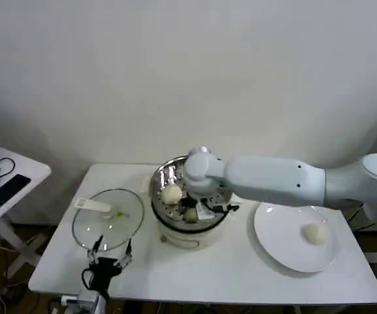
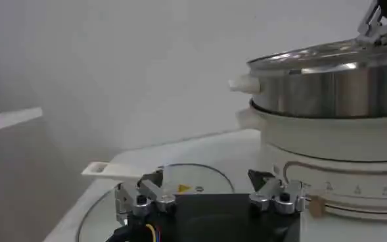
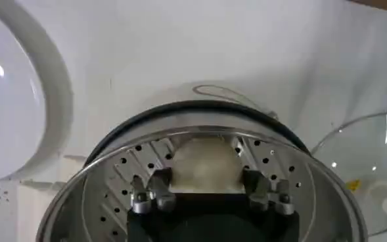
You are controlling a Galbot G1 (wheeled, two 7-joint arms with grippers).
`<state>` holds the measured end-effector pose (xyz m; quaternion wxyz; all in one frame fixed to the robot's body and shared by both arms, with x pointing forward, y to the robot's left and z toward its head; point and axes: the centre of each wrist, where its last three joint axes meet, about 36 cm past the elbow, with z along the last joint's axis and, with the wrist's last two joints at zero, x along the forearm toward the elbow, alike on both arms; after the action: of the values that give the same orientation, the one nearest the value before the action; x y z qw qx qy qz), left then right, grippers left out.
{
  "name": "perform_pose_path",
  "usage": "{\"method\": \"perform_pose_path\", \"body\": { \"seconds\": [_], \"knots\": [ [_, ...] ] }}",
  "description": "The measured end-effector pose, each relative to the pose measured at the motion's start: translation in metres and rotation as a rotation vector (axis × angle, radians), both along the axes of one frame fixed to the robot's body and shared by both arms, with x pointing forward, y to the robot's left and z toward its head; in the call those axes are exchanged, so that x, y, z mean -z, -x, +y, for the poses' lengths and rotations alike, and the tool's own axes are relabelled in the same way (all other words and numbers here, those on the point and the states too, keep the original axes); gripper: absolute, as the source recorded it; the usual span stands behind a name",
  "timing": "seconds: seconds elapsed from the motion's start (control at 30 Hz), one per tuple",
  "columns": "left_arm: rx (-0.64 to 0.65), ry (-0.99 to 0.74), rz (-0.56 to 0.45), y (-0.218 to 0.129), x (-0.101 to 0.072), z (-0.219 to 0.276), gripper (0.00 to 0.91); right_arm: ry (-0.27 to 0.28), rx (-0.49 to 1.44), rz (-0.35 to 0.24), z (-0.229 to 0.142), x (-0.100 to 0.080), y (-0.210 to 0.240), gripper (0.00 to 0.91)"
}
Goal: Take steamed baozi put them in steamer then cover it.
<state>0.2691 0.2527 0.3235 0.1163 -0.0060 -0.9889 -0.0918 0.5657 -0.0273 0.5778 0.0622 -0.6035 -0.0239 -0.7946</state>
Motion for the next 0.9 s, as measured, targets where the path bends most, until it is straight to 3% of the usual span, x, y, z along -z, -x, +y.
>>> {"method": "perform_pose_path", "body": {
  "seconds": [0.23, 0.57, 0.7, 0.9],
  "knots": [
    [0.000, 0.008, -0.003, -0.001, -0.001, -0.002, 0.907, -0.001, -0.015, -0.011, -0.002, -0.002, -0.002, 0.907],
    [0.000, 0.009, -0.005, -0.002, -0.001, -0.003, 0.907, 0.001, -0.050, -0.022, -0.008, -0.021, -0.005, 0.907],
    [0.001, 0.011, -0.005, -0.002, -0.001, -0.003, 0.907, -0.001, -0.046, -0.030, -0.015, -0.036, -0.007, 0.907],
    [0.002, 0.012, -0.013, -0.004, -0.002, -0.003, 0.907, -0.041, 0.064, -0.026, -0.042, -0.072, -0.020, 0.907]
  ]
}}
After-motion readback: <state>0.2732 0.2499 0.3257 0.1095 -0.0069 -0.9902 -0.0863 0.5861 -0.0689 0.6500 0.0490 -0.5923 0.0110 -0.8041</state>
